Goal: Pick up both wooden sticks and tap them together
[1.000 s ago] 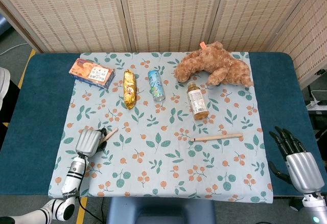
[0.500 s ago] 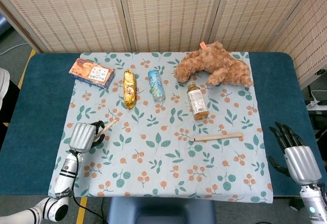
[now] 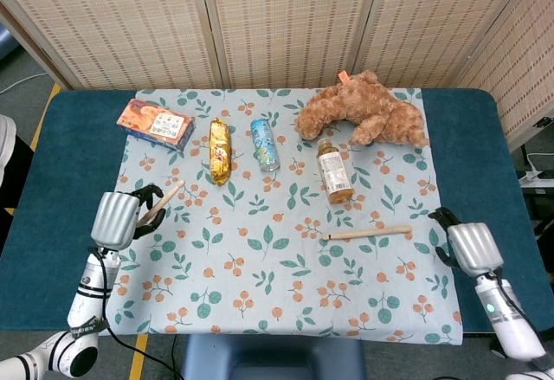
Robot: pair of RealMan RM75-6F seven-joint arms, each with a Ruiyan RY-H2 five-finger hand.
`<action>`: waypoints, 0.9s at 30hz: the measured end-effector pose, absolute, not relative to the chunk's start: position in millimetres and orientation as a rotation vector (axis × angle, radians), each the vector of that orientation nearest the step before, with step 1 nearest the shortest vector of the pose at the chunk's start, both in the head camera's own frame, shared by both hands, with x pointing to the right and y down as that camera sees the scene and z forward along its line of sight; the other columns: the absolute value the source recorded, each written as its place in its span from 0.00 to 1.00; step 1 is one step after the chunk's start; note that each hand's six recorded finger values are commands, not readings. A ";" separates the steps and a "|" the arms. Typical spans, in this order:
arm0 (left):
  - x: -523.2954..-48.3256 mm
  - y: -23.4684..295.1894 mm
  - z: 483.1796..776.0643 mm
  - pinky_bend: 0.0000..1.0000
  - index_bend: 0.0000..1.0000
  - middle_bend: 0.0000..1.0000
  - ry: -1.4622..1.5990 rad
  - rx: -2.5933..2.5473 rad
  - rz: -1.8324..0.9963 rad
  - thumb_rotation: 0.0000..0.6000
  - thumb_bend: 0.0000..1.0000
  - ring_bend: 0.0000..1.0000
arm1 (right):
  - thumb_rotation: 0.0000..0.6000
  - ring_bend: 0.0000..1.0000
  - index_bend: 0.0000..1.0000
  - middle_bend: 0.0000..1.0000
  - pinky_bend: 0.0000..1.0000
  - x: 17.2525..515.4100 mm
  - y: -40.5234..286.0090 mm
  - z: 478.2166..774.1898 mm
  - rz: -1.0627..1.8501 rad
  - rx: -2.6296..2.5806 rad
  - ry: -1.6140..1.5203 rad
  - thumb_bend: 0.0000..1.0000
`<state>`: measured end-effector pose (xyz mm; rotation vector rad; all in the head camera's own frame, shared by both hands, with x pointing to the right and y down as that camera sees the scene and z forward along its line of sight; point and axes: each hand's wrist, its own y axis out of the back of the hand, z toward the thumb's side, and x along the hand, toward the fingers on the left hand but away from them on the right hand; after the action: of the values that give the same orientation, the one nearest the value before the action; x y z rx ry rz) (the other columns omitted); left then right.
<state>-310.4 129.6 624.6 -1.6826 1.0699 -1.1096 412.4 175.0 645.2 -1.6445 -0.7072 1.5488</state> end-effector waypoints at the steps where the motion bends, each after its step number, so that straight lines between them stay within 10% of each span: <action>1: -309.9 128.7 623.7 1.00 0.65 0.81 1.076 -1.685 -1.106 1.00 0.38 0.89 | 1.00 0.68 0.33 0.26 0.92 409.5 171.7 649.2 1.541 -1.646 -0.704 0.25; 27: -327.8 120.9 610.6 1.00 0.65 0.81 1.134 -1.683 -1.090 1.00 0.38 0.89 | 1.00 0.77 0.49 0.39 1.00 343.6 155.6 743.3 1.495 -1.966 -0.670 0.25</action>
<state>-327.8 120.9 610.6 -1.6830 1.1335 -1.0904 343.6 155.6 743.3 -1.9661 -0.6698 1.4946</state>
